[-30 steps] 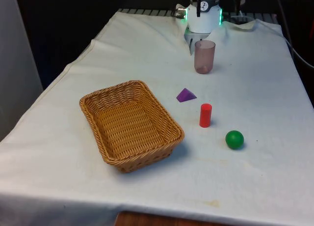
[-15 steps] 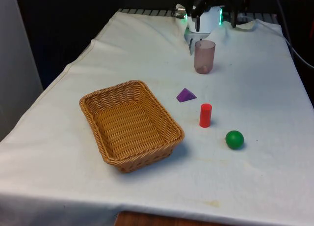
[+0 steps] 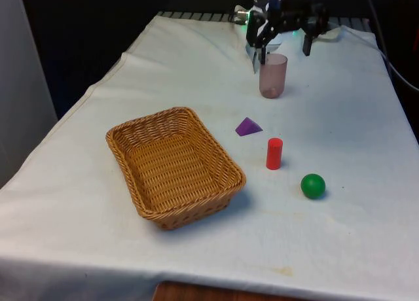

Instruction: Pick up the triangular block and place it into the basket.

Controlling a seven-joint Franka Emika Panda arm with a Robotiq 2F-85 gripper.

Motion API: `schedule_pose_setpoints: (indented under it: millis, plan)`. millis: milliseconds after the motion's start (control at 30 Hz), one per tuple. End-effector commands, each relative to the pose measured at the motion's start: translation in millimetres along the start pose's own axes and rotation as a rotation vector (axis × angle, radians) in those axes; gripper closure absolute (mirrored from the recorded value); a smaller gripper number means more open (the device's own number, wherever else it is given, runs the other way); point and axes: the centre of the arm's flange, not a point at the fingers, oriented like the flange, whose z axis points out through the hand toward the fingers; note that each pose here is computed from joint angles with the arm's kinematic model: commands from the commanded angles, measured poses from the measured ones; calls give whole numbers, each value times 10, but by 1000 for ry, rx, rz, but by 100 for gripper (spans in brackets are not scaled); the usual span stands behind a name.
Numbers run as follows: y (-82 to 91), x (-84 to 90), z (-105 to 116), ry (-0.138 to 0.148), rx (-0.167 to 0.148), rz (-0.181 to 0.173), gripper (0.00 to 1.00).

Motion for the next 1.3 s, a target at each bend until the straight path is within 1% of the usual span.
schedule_pose_setpoints:
  millis: [0,33,100,133,167,233,267,367,400,433,467,567,600,667,733,767,800,1000,1033,1067,1133,1233,1267]
  plan:
    - [-1,10,41,5,-5,-13,0]
    - [3,21,93,1,-5,-28,0]
    - [6,29,162,-6,-5,-45,0]
    - [6,20,119,-9,-1,-34,0]
    - [7,35,182,-7,-5,-53,0]
    - [12,48,241,-12,-7,-70,0]
    - [10,58,292,-17,-7,-86,0]
    - [31,68,358,-23,-8,-110,0]
    - [38,71,378,-24,-8,-117,0]
    - [29,71,362,-30,-2,-108,0]
    - [40,76,398,-25,-8,-125,0]
    - [54,83,461,-32,-8,-147,0]
    - [56,87,499,-38,-7,-166,0]
    - [63,90,536,-43,-6,-181,0]
    - [71,93,568,-47,-7,-197,0]
    - [67,92,551,-51,2,-189,0]
    - [82,90,599,-51,-5,-211,0]
    - [90,90,666,-60,-4,-258,0]
    - [90,87,655,-65,6,-252,0]
    - [95,86,675,-62,-4,-266,0]
    - [100,81,705,-67,-3,-289,0]
    - [101,78,726,-72,-3,-314,0]
    - [100,73,741,-76,-2,-328,0]
